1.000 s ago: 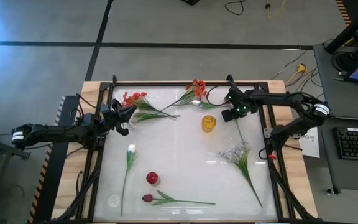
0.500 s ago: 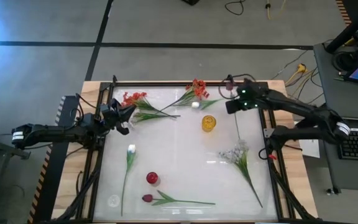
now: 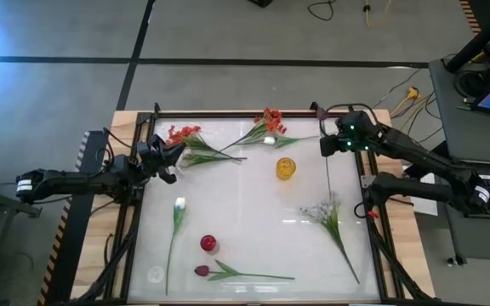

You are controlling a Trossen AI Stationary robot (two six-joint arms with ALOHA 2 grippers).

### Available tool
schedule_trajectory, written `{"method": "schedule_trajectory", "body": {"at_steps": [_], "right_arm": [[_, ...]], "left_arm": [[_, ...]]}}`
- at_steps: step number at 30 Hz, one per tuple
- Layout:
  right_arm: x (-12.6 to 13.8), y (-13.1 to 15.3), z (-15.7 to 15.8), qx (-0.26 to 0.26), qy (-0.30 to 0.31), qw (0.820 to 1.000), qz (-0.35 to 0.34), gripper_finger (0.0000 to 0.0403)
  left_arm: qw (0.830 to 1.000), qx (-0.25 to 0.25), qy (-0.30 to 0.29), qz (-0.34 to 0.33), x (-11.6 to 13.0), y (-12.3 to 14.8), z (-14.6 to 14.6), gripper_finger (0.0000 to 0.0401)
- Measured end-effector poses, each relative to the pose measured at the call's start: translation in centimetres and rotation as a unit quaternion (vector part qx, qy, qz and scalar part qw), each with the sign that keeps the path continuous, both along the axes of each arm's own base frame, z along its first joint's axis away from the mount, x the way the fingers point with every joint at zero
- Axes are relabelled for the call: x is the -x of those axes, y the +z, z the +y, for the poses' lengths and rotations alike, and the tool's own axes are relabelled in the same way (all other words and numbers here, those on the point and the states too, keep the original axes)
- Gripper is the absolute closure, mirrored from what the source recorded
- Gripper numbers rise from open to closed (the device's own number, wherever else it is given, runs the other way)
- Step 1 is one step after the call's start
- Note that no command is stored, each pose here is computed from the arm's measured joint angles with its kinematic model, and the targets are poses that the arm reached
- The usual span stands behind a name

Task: Sort flowers into vase by color
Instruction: Put the top red flower into the yellow vase

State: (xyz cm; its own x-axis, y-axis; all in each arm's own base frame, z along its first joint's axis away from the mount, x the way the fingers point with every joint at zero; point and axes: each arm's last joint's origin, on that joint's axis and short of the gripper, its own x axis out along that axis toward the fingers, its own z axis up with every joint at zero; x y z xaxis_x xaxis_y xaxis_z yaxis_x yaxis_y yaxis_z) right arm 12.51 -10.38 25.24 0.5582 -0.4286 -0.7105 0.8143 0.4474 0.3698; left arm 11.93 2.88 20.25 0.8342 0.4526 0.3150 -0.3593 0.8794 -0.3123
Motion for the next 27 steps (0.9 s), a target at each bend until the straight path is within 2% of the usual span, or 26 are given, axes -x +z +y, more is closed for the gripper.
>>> {"method": "schedule_trajectory", "body": {"at_steps": [3, 8, 11, 15, 18, 27], "right_arm": [[0.0, 0.7, -0.3, 0.048, -0.016, 0.999, -0.013, 0.0381], [-0.6, 2.6, -0.7, 0.137, 0.014, 0.987, -0.082, 0.0381], [-1.4, 3.7, -0.8, 0.195, 0.061, 0.964, -0.169, 0.0381], [-2.1, 4.7, -0.5, 0.262, 0.118, 0.916, -0.280, 0.0381], [-2.2, 4.5, -0.3, 0.288, 0.127, 0.896, -0.312, 0.0381], [-2.2, 2.5, -0.1, 0.313, 0.130, 0.881, -0.330, 0.0381]], "left_arm": [[1.000, 0.002, 0.005, 0.000, 0.0, 0.0, 0.0, 0.0401], [1.000, 0.003, 0.008, -0.001, 0.0, 0.0, 0.0, 0.0401], [1.000, 0.003, 0.008, -0.001, 0.0, 0.0, 0.0, 0.0401], [1.000, 0.003, 0.008, -0.003, 0.0, 0.0, 0.0, 0.0401], [1.000, 0.003, 0.008, -0.003, 0.0, 0.0, 0.0, 0.0401], [1.000, 0.007, 0.019, -0.005, 0.1, 0.1, 0.1, 0.0401]]}}
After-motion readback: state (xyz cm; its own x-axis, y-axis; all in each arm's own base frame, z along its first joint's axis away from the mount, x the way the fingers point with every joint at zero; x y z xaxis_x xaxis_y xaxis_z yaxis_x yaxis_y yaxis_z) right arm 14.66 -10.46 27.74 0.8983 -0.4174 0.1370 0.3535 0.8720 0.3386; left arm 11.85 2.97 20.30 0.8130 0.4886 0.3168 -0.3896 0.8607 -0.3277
